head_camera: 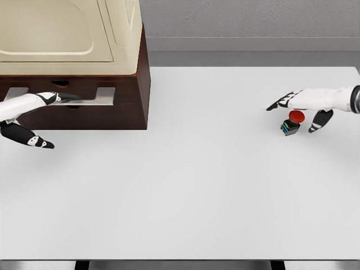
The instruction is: Open the cabinet drawer with left arm, and place a switch into the drawer with right arm
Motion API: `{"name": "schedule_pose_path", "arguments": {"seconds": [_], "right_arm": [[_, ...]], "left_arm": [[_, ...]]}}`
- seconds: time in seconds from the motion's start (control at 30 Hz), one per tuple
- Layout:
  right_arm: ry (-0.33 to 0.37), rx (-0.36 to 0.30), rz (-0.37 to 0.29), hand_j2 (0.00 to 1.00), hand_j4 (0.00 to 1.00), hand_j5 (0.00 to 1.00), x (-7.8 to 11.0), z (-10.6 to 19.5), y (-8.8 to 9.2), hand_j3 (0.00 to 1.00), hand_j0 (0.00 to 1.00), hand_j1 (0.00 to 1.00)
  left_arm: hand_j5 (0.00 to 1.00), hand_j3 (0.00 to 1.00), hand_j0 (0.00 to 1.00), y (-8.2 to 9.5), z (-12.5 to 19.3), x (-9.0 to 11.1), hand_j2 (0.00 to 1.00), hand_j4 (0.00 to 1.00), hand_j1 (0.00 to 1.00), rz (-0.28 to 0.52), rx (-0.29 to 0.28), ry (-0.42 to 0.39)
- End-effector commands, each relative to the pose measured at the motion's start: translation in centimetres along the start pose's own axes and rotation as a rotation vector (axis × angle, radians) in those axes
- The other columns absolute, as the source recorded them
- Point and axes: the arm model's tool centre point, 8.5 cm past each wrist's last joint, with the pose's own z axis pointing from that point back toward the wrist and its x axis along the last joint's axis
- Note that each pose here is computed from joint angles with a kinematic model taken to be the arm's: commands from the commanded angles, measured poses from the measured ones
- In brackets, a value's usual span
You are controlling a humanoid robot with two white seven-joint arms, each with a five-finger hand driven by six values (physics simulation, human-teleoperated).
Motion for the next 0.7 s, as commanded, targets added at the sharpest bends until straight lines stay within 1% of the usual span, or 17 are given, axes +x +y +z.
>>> {"name": "schedule_pose_path", "arguments": {"seconds": [0.0, 0.2, 0.23, 0.3, 0.33, 0.4, 0.43, 0.47, 0.57, 0.6, 0.63, 0.67], "right_arm": [[0.001, -0.003, -0.004, 1.00, 1.00, 1.00, 0.0, 0.0, -0.1, 1.00, 1.00, 1.00], [0.008, 0.000, -0.006, 1.00, 1.00, 1.00, -0.2, 0.1, 0.1, 1.00, 1.00, 1.00], [0.007, 0.009, -0.008, 0.99, 0.99, 0.99, -0.2, 0.0, 0.4, 0.99, 0.99, 0.99], [0.008, 0.017, -0.001, 0.94, 0.94, 0.94, -0.2, 0.0, 0.5, 0.94, 0.94, 0.94], [0.009, 0.016, -0.003, 0.86, 0.86, 0.86, -0.2, 0.0, 0.5, 0.86, 0.86, 0.86], [0.012, 0.021, -0.003, 0.78, 0.78, 0.78, -0.3, 0.1, 0.6, 0.78, 0.78, 0.78], [0.012, 0.021, -0.004, 0.75, 0.75, 0.75, -0.3, 0.1, 0.6, 0.75, 0.75, 0.75], [0.012, 0.021, -0.003, 0.68, 0.68, 0.68, -0.3, 0.1, 0.5, 0.68, 0.68, 0.68], [0.013, 0.022, -0.005, 0.61, 0.61, 0.61, -0.4, 0.0, 0.6, 0.61, 0.61, 0.61], [0.013, 0.023, -0.004, 0.56, 0.56, 0.56, -0.4, 0.0, 0.6, 0.56, 0.56, 0.56], [0.011, 0.024, -0.004, 0.56, 0.56, 0.56, -0.3, -0.2, 0.7, 0.56, 0.56, 0.56], [0.012, 0.025, -0.003, 0.53, 0.53, 0.53, -0.3, -0.2, 0.7, 0.53, 0.53, 0.53]], "left_arm": [[1.00, 1.00, 1.00, 0.1, 0.2, 0.1, 1.00, 1.00, 1.00, 0.006, 0.003, -0.001], [1.00, 1.00, 1.00, 0.1, 0.3, 0.5, 1.00, 1.00, 1.00, 0.003, -0.009, -0.007], [1.00, 1.00, 1.00, 0.3, 0.5, 0.5, 1.00, 1.00, 1.00, -0.002, -0.012, -0.001], [1.00, 1.00, 1.00, -0.1, 0.6, 0.4, 1.00, 1.00, 1.00, 0.005, -0.019, 0.000], [1.00, 1.00, 1.00, -0.2, 0.6, 0.6, 1.00, 1.00, 1.00, 0.004, -0.023, -0.003], [1.00, 1.00, 1.00, 0.0, 0.8, 1.0, 1.00, 1.00, 1.00, -0.005, -0.030, -0.005], [1.00, 1.00, 1.00, 0.1, 0.9, 1.0, 1.00, 1.00, 1.00, -0.008, -0.032, -0.004], [1.00, 1.00, 1.00, 0.2, 1.0, 1.1, 1.00, 1.00, 1.00, -0.010, -0.033, -0.004], [1.00, 1.00, 1.00, 0.4, 1.3, 1.6, 1.00, 1.00, 1.00, -0.015, -0.037, -0.007], [1.00, 1.00, 1.00, 0.5, 1.4, 1.7, 1.00, 1.00, 1.00, -0.017, -0.039, -0.008], [1.00, 1.00, 1.00, 0.2, 1.4, 1.7, 1.00, 1.00, 1.00, -0.012, -0.044, -0.007], [1.00, 1.00, 1.00, 0.1, 1.5, 1.6, 1.00, 1.00, 1.00, -0.007, -0.045, -0.006]]}}
